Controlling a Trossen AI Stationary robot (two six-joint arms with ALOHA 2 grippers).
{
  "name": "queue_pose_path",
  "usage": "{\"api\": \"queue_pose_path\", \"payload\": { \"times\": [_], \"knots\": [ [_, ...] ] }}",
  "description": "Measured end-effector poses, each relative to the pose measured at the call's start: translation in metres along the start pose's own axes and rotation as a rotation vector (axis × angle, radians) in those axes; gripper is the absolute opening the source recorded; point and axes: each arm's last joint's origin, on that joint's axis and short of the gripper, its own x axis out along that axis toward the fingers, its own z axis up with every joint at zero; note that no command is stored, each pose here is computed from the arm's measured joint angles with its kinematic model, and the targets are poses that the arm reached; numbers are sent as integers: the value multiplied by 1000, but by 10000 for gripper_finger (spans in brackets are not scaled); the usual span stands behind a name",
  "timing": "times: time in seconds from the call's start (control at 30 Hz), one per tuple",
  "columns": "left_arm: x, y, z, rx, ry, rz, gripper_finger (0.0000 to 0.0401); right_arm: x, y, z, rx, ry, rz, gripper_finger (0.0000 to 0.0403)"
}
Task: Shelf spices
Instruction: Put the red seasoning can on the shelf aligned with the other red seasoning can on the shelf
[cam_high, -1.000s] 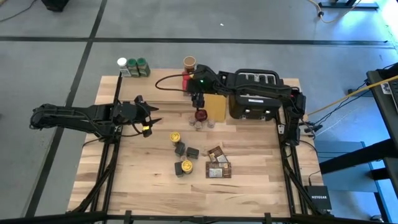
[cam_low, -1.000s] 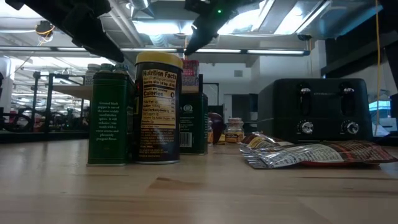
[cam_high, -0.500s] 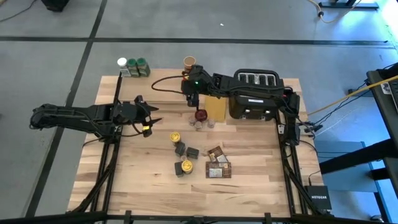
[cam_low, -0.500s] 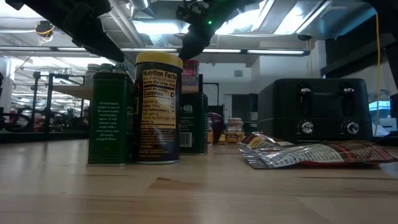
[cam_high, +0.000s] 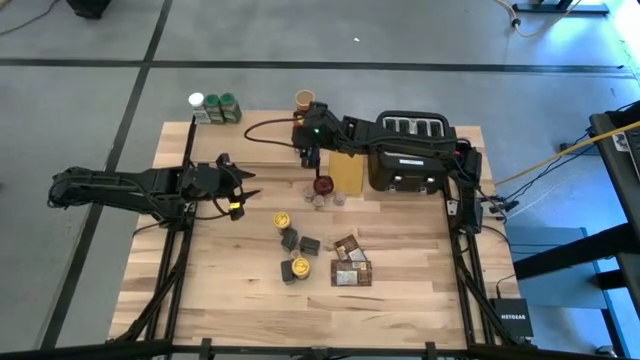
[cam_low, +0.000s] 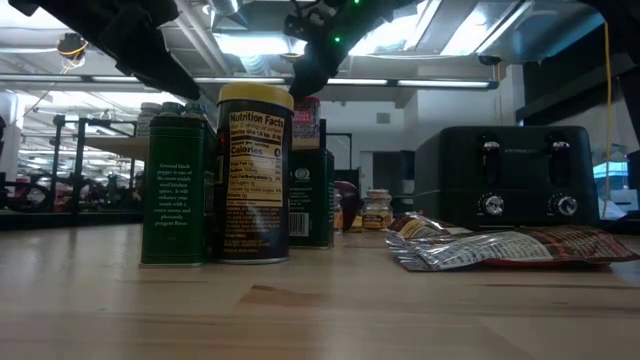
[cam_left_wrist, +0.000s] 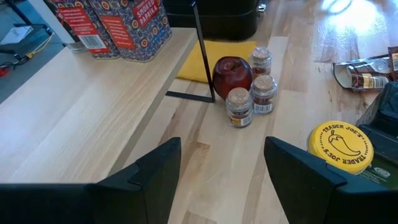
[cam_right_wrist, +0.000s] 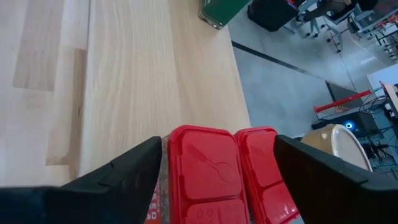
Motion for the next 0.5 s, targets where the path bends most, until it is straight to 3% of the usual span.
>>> {"api": "queue_pose_path", "payload": {
  "times": [0.5],
  "knots": [
    [0,0,0,-1,0,0,225,1,-3,1,-14,3,-44,316]
  ]
}}
